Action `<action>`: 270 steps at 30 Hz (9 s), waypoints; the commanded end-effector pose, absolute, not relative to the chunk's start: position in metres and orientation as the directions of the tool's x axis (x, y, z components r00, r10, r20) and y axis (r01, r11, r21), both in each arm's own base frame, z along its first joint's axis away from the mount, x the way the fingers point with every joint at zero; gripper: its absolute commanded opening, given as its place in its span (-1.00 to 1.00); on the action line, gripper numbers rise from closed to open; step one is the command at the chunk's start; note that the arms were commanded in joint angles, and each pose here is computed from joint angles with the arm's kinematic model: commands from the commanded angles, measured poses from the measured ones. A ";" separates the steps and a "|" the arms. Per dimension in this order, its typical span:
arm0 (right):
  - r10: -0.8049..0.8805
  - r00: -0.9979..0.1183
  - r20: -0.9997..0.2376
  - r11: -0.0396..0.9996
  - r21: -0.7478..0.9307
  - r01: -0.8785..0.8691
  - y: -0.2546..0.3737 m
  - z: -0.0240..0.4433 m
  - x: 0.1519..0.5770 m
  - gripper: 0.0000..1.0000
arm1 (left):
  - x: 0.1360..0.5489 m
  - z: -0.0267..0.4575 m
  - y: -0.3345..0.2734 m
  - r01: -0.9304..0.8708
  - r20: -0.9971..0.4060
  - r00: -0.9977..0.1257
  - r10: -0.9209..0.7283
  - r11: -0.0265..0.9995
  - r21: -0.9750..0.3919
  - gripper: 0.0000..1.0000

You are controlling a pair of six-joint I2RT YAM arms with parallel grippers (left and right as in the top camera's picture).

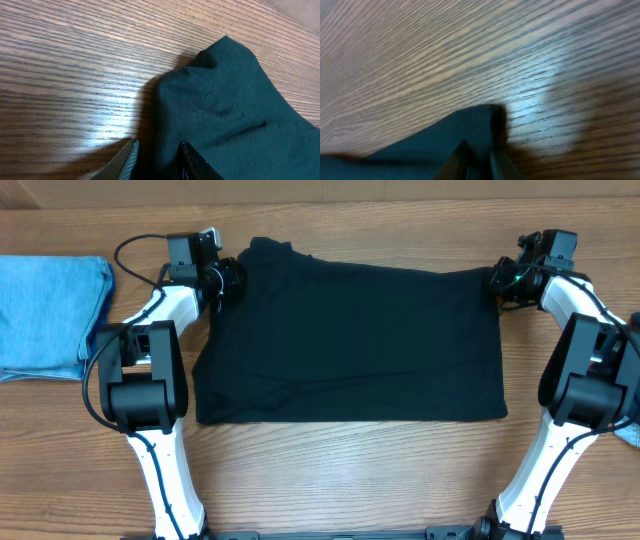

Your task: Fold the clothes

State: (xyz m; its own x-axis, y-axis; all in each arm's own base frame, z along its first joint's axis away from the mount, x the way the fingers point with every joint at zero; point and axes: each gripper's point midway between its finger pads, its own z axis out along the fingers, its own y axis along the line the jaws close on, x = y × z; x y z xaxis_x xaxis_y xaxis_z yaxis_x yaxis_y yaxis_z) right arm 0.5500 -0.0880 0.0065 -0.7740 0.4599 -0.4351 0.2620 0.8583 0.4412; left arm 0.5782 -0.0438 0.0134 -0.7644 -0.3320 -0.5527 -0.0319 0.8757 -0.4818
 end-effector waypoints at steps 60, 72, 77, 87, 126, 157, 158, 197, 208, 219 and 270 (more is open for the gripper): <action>0.450 -0.789 -0.419 0.842 0.493 0.218 -0.085 0.022 0.544 -0.71 | 0.625 0.051 -0.054 0.030 -0.670 -0.655 -0.349 0.874 -0.484 -0.62; 0.444 -0.765 -0.467 0.850 0.488 0.195 -0.087 0.059 0.545 -0.92 | 0.615 0.077 -0.050 0.069 -0.655 -0.701 -0.282 0.887 -0.456 -0.67; 0.445 -0.768 -0.460 0.849 0.489 0.199 -0.086 0.061 0.543 -0.64 | 0.609 0.069 -0.047 0.065 -0.647 -0.720 -0.251 0.904 -0.423 -0.50; 0.446 -0.774 -0.449 0.848 0.490 0.204 -0.085 0.059 0.540 -0.32 | 0.618 0.054 -0.028 -0.015 -0.676 -0.693 -0.251 0.942 -0.334 0.22; 0.449 -0.796 -0.406 0.842 0.490 0.225 -0.082 0.053 0.531 -0.53 | 0.612 0.070 -0.048 0.089 -0.670 -0.711 -0.215 0.917 -0.389 -0.92; 0.426 -0.749 -0.508 0.872 0.450 0.192 -0.088 0.071 0.548 0.51 | 0.577 0.095 -0.046 0.109 -0.612 -0.779 -0.137 0.932 -0.346 -0.92; 0.426 -0.748 -0.509 0.873 0.450 0.191 -0.088 0.069 0.549 0.51 | 0.577 0.095 -0.046 0.109 -0.614 -0.778 -0.137 0.932 -0.346 -0.92; 0.371 -0.783 -0.500 0.877 0.465 0.119 -0.059 0.058 0.553 -0.92 | 0.579 0.097 -0.046 0.113 -0.622 -0.771 -0.137 0.931 -0.346 -0.92; 0.322 -0.807 -0.495 0.885 0.459 0.072 -0.050 0.097 0.531 -0.92 | 0.562 0.083 -0.046 0.079 -0.545 -0.827 -0.138 0.931 -0.357 -0.92; 0.278 -0.900 -0.336 0.880 0.464 0.099 -0.037 0.082 0.487 -0.92 | 0.533 0.065 -0.047 0.026 -0.419 -0.897 -0.141 0.930 -0.368 -0.89; 0.279 -0.888 -0.365 0.882 0.463 0.087 -0.038 0.085 0.494 -0.90 | 0.594 0.016 -0.083 0.116 -0.605 -0.792 -0.083 0.952 -0.282 0.19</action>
